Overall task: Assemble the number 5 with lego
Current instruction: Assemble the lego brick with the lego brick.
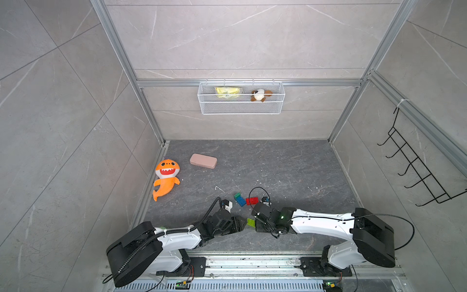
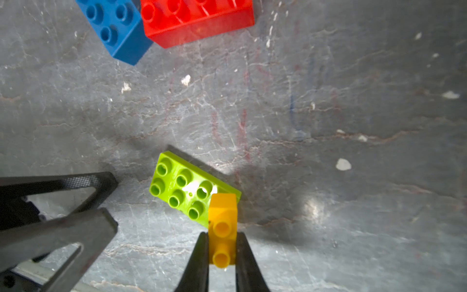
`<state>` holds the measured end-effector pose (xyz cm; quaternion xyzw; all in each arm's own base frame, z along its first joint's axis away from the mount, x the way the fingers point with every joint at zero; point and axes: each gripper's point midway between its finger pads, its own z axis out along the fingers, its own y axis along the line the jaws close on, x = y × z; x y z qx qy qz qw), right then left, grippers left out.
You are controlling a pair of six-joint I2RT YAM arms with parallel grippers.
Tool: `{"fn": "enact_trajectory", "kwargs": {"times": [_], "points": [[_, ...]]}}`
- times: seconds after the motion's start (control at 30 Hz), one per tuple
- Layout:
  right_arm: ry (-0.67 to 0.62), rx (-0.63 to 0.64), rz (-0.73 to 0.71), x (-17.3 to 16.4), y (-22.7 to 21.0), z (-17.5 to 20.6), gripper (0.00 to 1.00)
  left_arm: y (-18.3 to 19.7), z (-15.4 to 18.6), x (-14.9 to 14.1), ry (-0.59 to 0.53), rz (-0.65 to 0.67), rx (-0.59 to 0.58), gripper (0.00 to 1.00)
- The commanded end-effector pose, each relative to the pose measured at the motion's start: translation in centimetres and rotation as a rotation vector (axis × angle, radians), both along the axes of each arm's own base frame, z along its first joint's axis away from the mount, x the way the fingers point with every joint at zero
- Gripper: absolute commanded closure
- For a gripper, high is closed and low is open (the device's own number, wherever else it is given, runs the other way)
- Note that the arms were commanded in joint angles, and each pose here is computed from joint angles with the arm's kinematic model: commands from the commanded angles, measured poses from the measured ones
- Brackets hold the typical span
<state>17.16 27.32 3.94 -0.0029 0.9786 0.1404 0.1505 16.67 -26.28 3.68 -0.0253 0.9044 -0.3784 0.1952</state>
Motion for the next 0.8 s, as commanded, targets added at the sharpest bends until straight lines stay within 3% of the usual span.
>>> {"fn": "enact_trajectory", "kwargs": {"times": [0.0,0.43,0.77], "points": [[0.017,-0.072,-0.044,-0.1,-1.1,-1.1,0.88,0.8,-0.8,-0.2,-0.006,0.009,0.032,0.34],[-0.035,-0.129,-0.006,1.3,-0.4,-0.3,0.88,0.7,0.1,0.7,-0.058,0.027,0.026,0.34],[-0.088,-0.083,-0.017,1.4,-1.2,2.0,0.88,-0.8,1.7,2.6,-0.130,0.026,0.021,0.35]]}}
